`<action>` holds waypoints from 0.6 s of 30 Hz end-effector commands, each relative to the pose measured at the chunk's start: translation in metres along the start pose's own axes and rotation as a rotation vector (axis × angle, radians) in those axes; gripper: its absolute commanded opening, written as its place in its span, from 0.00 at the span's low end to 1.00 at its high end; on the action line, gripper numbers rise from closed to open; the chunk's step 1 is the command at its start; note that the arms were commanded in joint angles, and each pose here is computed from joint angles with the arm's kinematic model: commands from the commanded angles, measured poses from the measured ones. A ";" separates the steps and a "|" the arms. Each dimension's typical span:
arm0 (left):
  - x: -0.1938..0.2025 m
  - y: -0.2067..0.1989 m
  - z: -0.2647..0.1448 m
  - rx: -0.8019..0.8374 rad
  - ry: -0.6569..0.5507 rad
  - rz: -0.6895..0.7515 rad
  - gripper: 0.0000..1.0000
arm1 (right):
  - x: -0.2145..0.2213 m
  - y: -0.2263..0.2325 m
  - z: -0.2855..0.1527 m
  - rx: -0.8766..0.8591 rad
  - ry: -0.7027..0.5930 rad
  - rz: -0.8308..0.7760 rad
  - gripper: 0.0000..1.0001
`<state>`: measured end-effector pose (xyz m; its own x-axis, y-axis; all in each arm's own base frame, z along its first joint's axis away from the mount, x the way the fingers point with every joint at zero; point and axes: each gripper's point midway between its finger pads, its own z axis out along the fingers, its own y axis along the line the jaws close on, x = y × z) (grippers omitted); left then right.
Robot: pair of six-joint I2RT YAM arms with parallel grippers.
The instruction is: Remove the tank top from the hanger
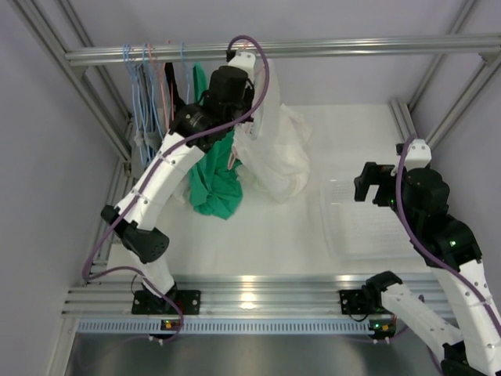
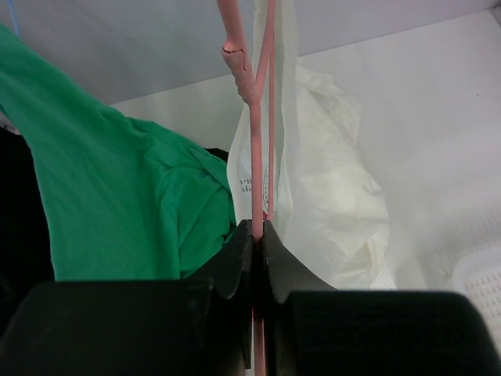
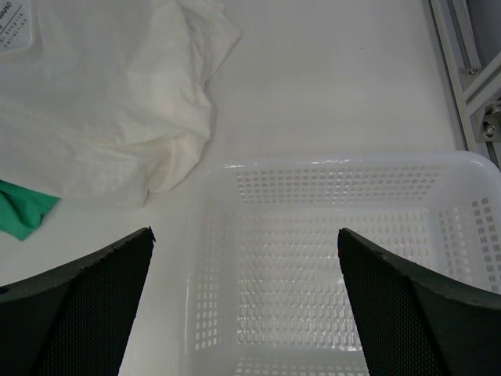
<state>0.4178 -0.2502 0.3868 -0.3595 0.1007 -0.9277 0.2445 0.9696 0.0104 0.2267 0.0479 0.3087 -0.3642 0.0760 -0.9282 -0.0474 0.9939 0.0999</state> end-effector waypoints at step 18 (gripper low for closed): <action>-0.016 0.023 -0.082 0.063 -0.172 -0.134 0.00 | -0.004 0.031 0.022 -0.127 -0.040 0.046 0.99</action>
<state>0.3759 -0.2149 0.4234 -0.2425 -0.0496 -0.9689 0.2314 0.9669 -0.1074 0.2381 0.0663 0.2862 -0.4071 0.0840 -0.9095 -0.0993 0.9858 0.1355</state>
